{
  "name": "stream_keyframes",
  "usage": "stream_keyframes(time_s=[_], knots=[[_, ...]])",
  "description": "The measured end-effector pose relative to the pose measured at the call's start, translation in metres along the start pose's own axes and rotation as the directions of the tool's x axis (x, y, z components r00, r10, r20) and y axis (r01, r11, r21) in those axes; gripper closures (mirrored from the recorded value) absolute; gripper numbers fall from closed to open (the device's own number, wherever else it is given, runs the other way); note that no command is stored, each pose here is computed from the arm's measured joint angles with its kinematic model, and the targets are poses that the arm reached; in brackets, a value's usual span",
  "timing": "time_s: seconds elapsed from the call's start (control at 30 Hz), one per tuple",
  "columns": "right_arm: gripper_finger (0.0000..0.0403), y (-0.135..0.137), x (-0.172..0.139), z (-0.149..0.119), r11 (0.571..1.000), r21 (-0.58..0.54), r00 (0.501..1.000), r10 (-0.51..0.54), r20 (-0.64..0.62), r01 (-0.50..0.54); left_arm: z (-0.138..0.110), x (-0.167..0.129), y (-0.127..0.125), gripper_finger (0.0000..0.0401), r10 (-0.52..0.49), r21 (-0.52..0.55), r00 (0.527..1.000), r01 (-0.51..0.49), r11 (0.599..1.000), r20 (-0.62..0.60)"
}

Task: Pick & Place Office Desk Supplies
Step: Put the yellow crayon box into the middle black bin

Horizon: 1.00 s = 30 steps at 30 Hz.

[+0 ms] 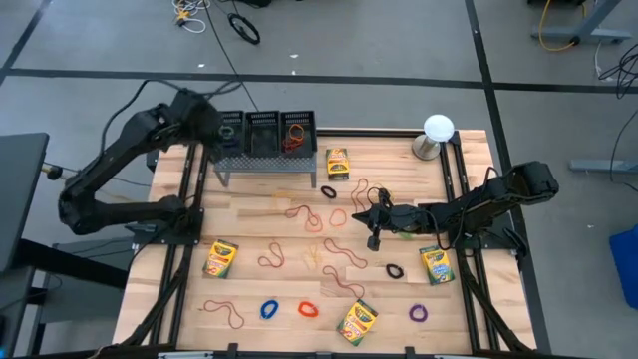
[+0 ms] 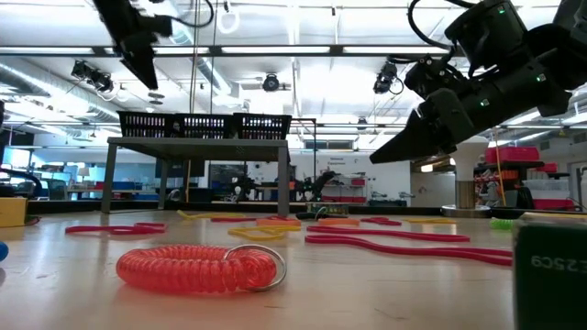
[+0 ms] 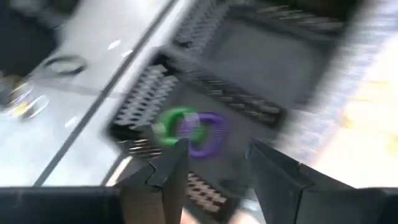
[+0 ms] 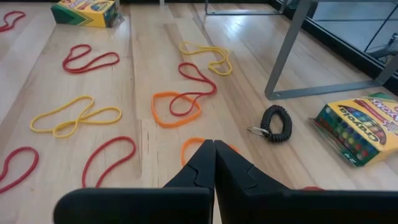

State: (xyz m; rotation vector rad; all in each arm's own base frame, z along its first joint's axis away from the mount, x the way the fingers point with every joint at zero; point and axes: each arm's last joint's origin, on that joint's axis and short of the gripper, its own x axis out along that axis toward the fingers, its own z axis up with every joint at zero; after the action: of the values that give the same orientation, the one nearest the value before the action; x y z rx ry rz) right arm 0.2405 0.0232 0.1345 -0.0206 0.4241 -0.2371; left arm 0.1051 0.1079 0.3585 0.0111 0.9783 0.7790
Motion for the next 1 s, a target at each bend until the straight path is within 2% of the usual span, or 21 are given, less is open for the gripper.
stream_keyframes(time_s=[0.07, 0.17, 0.27, 0.43, 0.63, 0.73, 0.77, 0.83, 1.0], knots=[[0.0398, 0.0, 0.0, 0.0, 1.0, 0.0, 1.0, 0.0, 0.0, 0.0, -0.007, -0.012, -0.01, 0.025, -0.109, 0.046, 0.994, 0.108, 0.993, 0.019], [0.0398, 0.0, 0.0, 0.0, 1.0, 0.0, 1.0, 0.0, 0.0, 0.0, -0.014, -0.024, -0.028, 0.0277, -0.259, 0.108, 0.965, 0.255, 0.961, 0.028], [0.0398, 0.0, 0.0, 0.001, 1.0, -0.016, 1.0, 0.0, 0.012, 0.0, -0.017, -0.028, -0.049, 0.0306, -0.354, 0.182, 0.935, 0.346, 0.92, 0.011], [0.0398, 0.0, 0.0, 0.006, 0.998, -0.066, 0.998, 0.004, 0.062, 0.0, -0.029, -0.024, -0.09, 0.0352, -0.442, 0.319, 0.895, 0.438, 0.841, -0.066], [0.0398, 0.0, 0.0, 0.012, 1.0, -0.019, 0.993, -0.002, 0.117, 0.004, -0.05, -0.01, -0.144, 0.039, -0.513, 0.416, 0.841, 0.534, 0.736, -0.171], [0.0398, 0.003, 0.0, 0.015, 0.994, 0.037, 0.986, 0.093, 0.14, -0.1, -0.066, -0.004, -0.165, 0.0395, -0.521, 0.429, 0.819, 0.571, 0.7, -0.239], [0.0398, 0.004, -0.001, 0.014, 0.989, 0.031, 0.981, 0.139, 0.138, -0.145, -0.07, -0.002, -0.171, 0.0395, -0.523, 0.424, 0.812, 0.582, 0.694, -0.258], [0.0398, 0.008, -0.001, 0.015, 0.98, 0.013, 0.969, 0.197, 0.149, -0.201, -0.082, 0.002, -0.181, 0.0385, -0.505, 0.385, 0.808, 0.589, 0.711, -0.304], [0.0398, 0.017, -0.004, 0.014, 0.971, -0.066, 0.96, 0.236, 0.149, -0.228, -0.11, 0.014, -0.202, 0.0325, -0.436, 0.324, 0.806, 0.569, 0.756, -0.4]])
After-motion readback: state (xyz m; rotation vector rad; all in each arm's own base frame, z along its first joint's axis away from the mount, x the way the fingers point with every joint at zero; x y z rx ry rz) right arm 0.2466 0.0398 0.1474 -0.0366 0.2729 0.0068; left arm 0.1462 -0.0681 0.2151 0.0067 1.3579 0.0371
